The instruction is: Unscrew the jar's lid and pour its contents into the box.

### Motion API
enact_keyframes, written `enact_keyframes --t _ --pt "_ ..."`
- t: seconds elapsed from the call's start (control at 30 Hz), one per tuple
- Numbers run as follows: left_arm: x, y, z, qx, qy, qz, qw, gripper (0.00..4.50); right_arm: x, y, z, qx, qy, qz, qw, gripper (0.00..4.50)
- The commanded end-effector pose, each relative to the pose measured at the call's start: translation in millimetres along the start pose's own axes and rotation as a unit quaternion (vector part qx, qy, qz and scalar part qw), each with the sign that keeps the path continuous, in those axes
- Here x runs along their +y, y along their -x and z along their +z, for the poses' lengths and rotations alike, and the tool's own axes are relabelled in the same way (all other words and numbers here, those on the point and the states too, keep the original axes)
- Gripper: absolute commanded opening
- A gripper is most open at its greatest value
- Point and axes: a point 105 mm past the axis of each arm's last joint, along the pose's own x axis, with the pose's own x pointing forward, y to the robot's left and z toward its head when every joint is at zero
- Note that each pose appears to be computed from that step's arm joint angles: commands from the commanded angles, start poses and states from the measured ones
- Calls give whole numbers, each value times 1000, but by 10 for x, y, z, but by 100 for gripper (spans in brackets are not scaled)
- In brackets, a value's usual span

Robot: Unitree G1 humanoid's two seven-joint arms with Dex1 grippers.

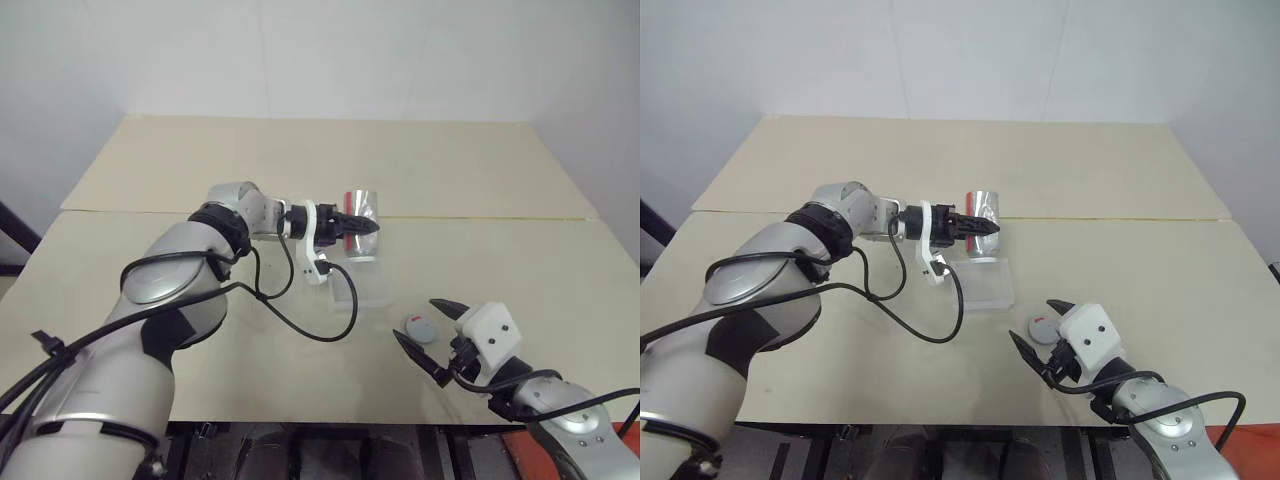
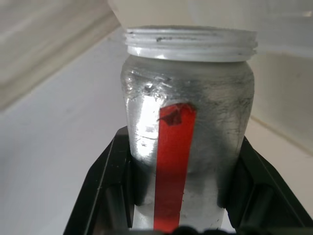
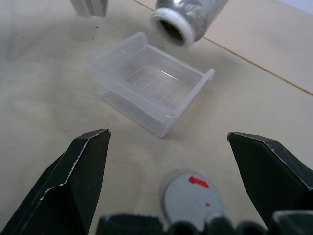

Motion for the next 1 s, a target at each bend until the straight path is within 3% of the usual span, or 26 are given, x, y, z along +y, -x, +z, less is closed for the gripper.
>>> enact_keyframes --t 0.03,0.27,0.37,0.43,0.47,0.5,0.57,0.7,0.8,0.87,1.0 --pt "184 -23 -150 11 -28 30 999 196 -13 43 145 -26 21 -15 999 449" --pt "181 20 -166 23 7 34 999 196 -32 54 126 -22 23 -19 999 449" --pt "144 79 -195 70 133 37 988 196 -35 51 120 -20 23 -17 999 449" --pt "50 153 -227 116 266 29 957 196 -36 61 114 -19 24 -17 999 449" --pt "-8 201 -270 149 352 38 923 196 -36 63 112 -18 24 -17 999 449" --pt "-69 271 -370 192 465 71 861 196 -37 66 110 -17 24 -17 999 449" --pt "-230 485 -514 230 647 154 710 196 -39 76 112 -17 22 -17 999 449" --pt "-315 780 -495 173 794 286 508 196 -52 79 112 -18 18 -15 1000 449" --pt "-274 964 -341 150 815 334 448 196 -68 58 100 -17 19 -9 1000 449" --pt "-331 1060 -230 177 833 348 391 196 -62 20 102 -20 18 2 1000 449" --pt "-337 1139 80 219 826 325 405 196 -60 -52 112 -25 20 15 999 449"
